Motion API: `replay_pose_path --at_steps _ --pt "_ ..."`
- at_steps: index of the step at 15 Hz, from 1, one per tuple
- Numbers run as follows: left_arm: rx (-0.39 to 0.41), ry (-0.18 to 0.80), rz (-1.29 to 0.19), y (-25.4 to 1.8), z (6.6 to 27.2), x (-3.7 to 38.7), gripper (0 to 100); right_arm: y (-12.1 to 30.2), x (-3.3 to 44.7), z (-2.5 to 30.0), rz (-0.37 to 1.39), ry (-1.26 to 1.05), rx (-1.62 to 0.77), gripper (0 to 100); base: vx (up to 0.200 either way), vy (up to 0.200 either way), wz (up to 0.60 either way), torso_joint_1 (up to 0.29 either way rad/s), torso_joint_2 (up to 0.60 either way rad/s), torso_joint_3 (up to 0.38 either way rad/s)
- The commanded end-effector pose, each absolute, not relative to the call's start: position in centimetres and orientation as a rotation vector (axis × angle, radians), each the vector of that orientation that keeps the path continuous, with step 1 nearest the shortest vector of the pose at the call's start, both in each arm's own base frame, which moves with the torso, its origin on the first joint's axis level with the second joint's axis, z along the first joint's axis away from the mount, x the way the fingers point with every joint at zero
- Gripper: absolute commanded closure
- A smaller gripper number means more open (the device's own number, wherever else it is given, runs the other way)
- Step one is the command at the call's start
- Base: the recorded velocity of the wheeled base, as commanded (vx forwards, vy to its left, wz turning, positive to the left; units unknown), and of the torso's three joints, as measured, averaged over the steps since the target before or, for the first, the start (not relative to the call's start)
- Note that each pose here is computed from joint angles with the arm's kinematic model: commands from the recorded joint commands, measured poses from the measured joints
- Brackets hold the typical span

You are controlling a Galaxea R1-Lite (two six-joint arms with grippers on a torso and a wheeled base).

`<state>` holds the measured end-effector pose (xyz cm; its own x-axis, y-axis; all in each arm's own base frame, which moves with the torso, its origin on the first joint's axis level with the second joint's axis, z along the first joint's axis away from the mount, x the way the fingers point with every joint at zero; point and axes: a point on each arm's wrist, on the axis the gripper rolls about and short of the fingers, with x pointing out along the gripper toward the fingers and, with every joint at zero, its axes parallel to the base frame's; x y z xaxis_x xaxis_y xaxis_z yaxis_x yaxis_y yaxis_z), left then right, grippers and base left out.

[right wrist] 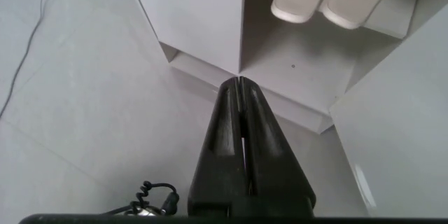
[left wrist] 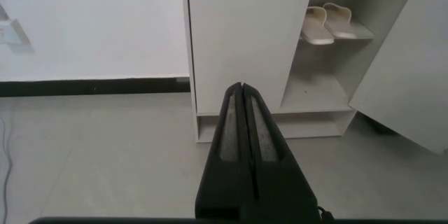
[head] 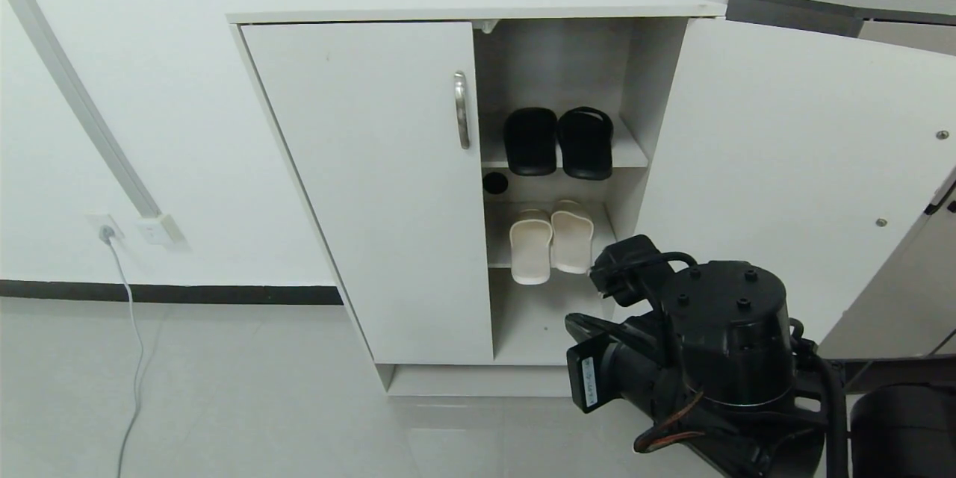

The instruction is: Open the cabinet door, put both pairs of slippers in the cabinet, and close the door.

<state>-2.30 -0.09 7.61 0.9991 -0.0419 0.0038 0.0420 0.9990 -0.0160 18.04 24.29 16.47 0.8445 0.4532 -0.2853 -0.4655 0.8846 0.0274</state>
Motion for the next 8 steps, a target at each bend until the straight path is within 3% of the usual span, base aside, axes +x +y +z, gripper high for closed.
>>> replay_pose_path --at_steps 1,8 --pt "-0.017 -0.003 -0.043 -0.1 7.61 -2.29 100 24.33 18.11 16.24 0.483 0.296 -0.048 100 0.0 0.0 0.0 0.0 0.0 0.0" --pt "-0.017 -0.003 -0.041 -0.09 7.61 -2.29 100 24.26 18.23 16.27 0.477 0.296 -0.047 100 0.0 0.0 0.0 0.0 -0.01 -0.015"
